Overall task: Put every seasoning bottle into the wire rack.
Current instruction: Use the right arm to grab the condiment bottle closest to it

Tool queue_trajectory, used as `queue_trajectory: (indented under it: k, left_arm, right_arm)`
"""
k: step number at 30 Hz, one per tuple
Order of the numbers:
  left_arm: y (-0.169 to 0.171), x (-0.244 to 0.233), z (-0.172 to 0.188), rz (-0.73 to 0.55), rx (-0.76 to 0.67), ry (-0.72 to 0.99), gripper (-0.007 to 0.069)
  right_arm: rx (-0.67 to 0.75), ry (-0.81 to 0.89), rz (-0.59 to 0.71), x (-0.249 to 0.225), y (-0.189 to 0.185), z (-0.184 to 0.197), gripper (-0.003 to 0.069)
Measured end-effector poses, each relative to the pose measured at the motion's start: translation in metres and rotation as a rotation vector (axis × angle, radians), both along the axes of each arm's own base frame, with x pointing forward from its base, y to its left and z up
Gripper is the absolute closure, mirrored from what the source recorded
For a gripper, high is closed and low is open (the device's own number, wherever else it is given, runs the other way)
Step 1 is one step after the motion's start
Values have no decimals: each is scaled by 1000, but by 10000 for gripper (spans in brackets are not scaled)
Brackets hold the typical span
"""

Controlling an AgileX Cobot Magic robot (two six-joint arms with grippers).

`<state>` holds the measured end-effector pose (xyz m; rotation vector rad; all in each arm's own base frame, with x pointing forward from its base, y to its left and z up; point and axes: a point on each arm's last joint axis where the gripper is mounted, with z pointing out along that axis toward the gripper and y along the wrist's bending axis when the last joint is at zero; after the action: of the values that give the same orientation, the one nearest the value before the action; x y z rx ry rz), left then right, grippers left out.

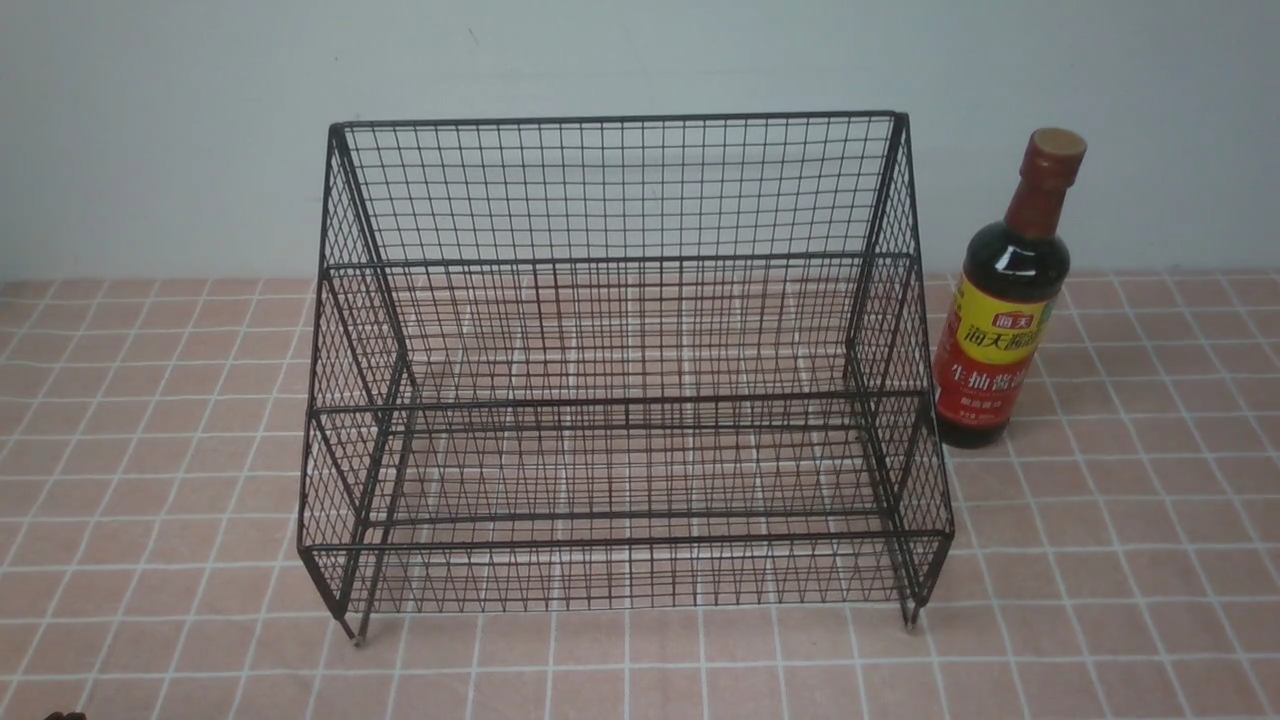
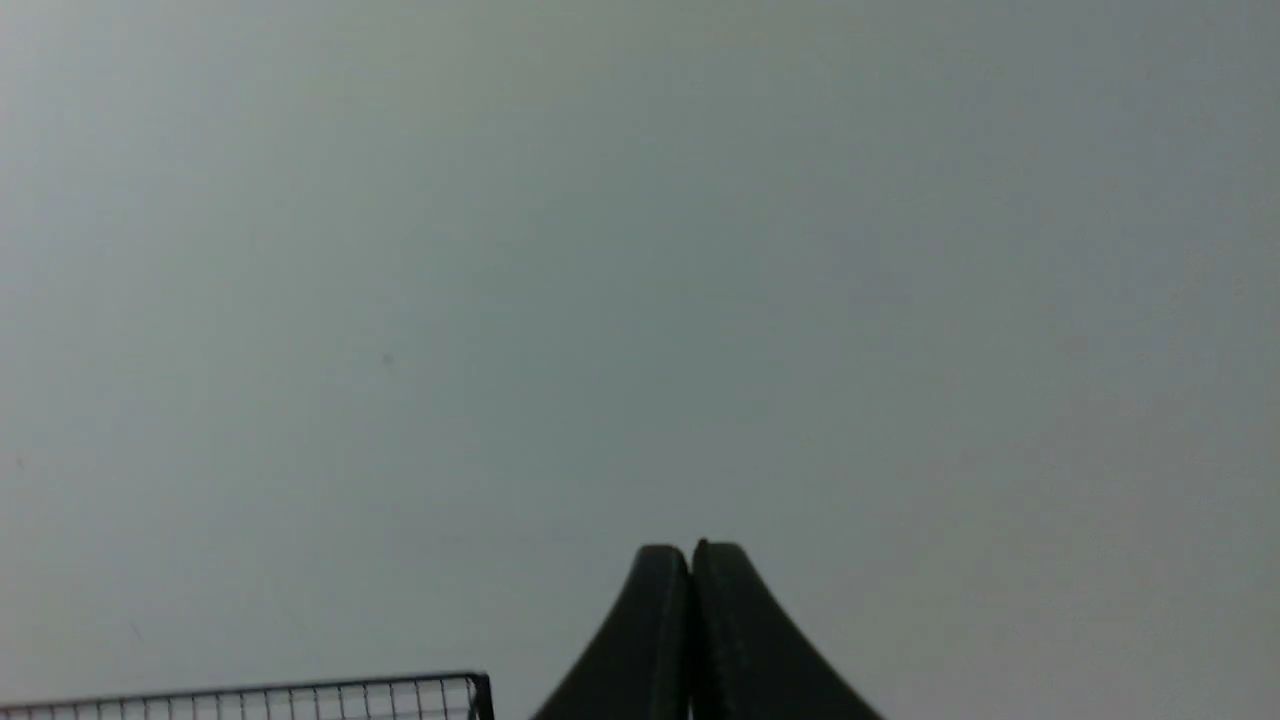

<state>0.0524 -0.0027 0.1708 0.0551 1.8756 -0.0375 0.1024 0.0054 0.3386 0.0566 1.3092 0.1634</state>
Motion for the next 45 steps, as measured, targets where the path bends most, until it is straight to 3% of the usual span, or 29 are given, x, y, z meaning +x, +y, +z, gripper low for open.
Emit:
queue_trajectory:
  k: [6, 12, 18, 23, 45]
  left_arm:
    - [0, 0, 0, 0, 0, 0, 632]
    - [0, 0, 0, 0, 0, 0, 632]
    - [0, 0, 0, 0, 0, 0, 632]
    - [0, 0, 0, 0, 0, 0, 632]
    - [0, 0, 0, 0, 0, 0, 632]
  right_arm:
    - [-42, 141, 24, 66, 4, 10, 601]
    - [-98, 214, 54, 125, 8, 3, 479]
    - [-47, 254, 89, 173, 12, -3, 267]
    - [-44, 281, 131, 197, 16, -8, 175]
    - [-159, 363, 301, 248, 44, -55, 152]
